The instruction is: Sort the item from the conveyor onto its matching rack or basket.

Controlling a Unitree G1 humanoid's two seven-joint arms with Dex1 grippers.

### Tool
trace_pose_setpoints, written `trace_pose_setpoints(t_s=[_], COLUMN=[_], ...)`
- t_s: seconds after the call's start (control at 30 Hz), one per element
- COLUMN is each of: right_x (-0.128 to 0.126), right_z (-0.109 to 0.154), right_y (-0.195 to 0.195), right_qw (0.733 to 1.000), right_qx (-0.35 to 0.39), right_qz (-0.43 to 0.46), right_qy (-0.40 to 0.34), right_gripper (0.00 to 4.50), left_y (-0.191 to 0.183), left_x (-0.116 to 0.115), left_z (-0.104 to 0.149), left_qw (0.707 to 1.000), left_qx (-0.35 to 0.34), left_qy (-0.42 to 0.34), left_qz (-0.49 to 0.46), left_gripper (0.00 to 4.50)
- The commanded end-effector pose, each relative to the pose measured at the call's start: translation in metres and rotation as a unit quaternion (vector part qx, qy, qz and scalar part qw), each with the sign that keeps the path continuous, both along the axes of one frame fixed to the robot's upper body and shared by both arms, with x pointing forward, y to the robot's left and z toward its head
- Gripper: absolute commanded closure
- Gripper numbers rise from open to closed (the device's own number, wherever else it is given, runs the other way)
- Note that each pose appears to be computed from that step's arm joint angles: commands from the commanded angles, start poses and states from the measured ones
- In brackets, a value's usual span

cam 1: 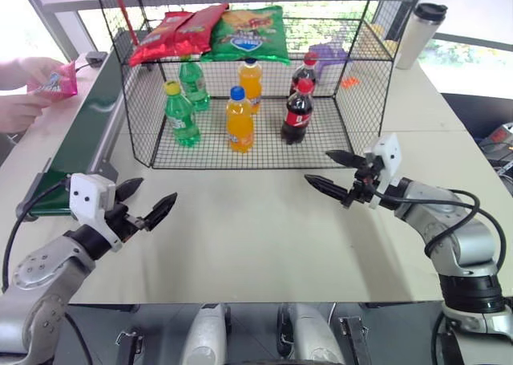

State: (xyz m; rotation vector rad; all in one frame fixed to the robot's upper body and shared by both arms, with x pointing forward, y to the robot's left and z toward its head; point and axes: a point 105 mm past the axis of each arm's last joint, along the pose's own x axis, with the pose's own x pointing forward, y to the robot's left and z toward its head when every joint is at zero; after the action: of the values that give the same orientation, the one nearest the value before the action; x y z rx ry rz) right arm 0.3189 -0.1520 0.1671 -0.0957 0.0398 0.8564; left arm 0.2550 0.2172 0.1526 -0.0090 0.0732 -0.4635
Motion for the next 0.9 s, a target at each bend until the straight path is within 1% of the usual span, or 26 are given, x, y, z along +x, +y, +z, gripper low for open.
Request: trace_pose_setpoints(t_s=[0.03,0.2,0.5,0.7,0.9], right_x=[0.003,0.003,0.003,0.007,0.004], right_z=[0.008,0.003,0.003,0.007,0.004], right_y=[0.005,0.01,0.017,0.013,0.014], right_qw=[1.0,1.0,1.0,0.999,1.0], right_qx=[0.0,0.001,0.001,0.01,0.01], right_qz=[-0.002,0.006,0.014,0.002,0.006], right_qy=[-0.027,-0.021,-0.023,-0.03,-0.024], right_gripper=[0.0,0.0,0.0,0.0,0.0], left_y=[-0.004,-0.004,-0.003,0.0,-0.002], left_x=[-0.002,-0.003,-0.001,0.0,0.001], left_z=[0.006,0.007,0.006,0.003,0.002], left_qw=[1.0,1.0,1.0,0.999,0.999], left_qx=[0.003,0.001,-0.007,0.001,0.001], left_qy=[-0.012,-0.018,-0.022,-0.019,-0.023], left_qz=[-0.004,0.004,0.019,0.03,0.033], left_gripper=[0.02,0.02,0.02,0.02,0.02])
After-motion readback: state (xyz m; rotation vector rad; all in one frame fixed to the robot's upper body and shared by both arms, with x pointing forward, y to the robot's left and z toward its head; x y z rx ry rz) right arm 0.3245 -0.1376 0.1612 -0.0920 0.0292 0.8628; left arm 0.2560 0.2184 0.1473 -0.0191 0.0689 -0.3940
